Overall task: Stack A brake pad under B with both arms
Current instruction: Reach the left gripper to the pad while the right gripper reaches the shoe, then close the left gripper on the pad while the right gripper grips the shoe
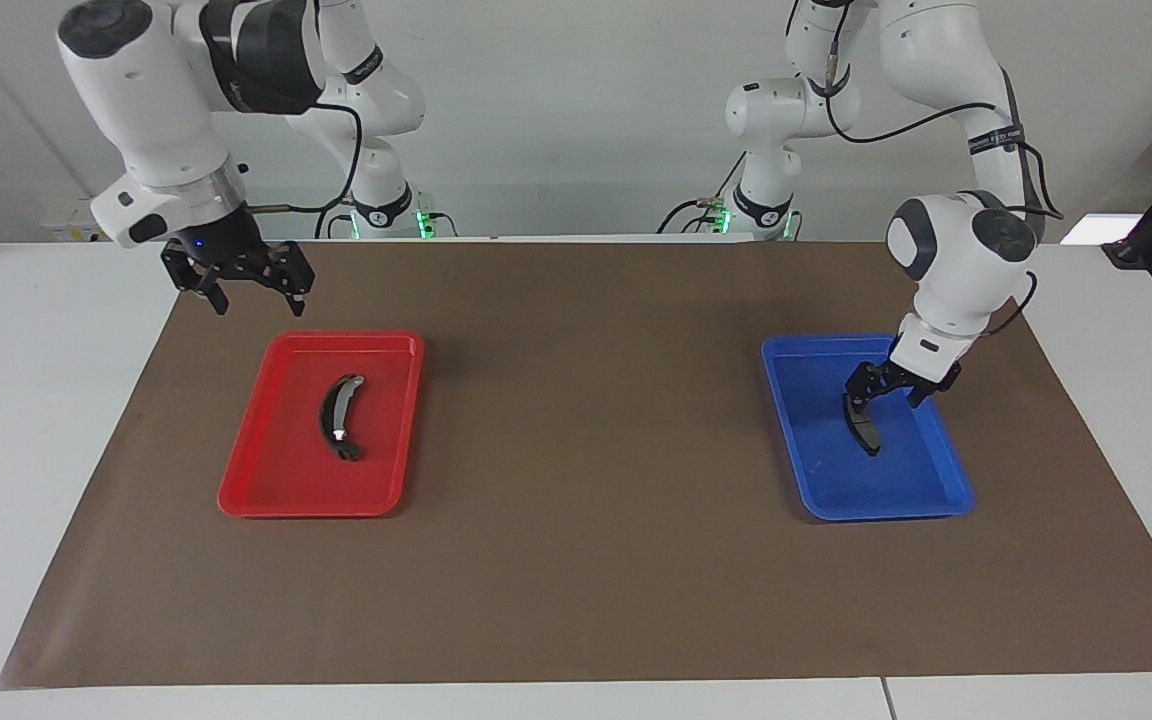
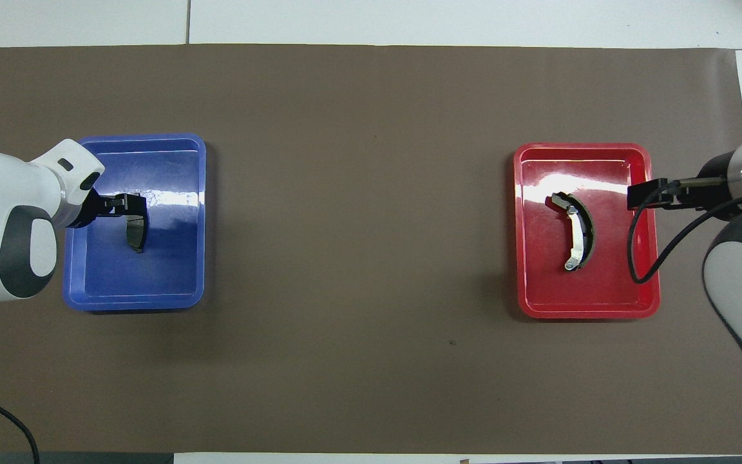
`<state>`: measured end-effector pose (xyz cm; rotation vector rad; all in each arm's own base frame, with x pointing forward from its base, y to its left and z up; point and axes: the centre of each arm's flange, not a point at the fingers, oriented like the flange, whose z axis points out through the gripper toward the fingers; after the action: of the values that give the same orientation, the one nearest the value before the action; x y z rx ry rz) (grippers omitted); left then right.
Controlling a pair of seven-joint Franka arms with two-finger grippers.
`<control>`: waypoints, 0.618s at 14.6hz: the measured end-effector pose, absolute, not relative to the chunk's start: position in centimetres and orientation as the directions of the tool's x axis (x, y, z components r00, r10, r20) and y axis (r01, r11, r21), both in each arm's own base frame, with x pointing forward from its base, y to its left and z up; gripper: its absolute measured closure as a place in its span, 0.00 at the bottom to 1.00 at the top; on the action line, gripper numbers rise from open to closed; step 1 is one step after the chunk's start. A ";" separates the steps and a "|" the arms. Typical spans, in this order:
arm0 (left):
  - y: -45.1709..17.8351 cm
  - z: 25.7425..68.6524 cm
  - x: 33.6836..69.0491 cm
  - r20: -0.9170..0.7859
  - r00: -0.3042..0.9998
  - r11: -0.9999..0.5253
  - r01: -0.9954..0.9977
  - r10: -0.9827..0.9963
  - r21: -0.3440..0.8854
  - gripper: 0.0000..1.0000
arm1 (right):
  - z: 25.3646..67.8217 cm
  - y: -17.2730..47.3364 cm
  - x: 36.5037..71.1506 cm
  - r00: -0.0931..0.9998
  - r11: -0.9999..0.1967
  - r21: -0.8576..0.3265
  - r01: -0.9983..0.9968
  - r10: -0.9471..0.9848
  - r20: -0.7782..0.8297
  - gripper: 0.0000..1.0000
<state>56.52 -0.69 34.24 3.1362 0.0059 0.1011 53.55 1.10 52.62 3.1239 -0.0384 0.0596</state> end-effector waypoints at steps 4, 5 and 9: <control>-0.7 32.0 55.9 0.042 0.999 -0.999 0.032 0.033 0.005 0.02 | 44.9 2.1 54.0 1.000 -1.000 0.018 -0.004 -0.004 0.025 0.00; -0.6 31.5 55.6 0.034 0.999 -0.999 0.037 0.037 0.005 0.03 | 42.7 2.1 54.1 0.999 -1.000 0.017 -0.004 -0.003 0.037 0.00; -0.3 29.2 55.3 0.010 0.999 -0.999 0.048 0.048 0.003 0.07 | 34.7 1.4 53.1 0.997 -0.998 0.019 0.051 0.052 0.055 0.00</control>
<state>55.28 -0.25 29.25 3.1375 0.0757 0.0152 53.07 1.42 34.66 3.1216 0.0810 0.0863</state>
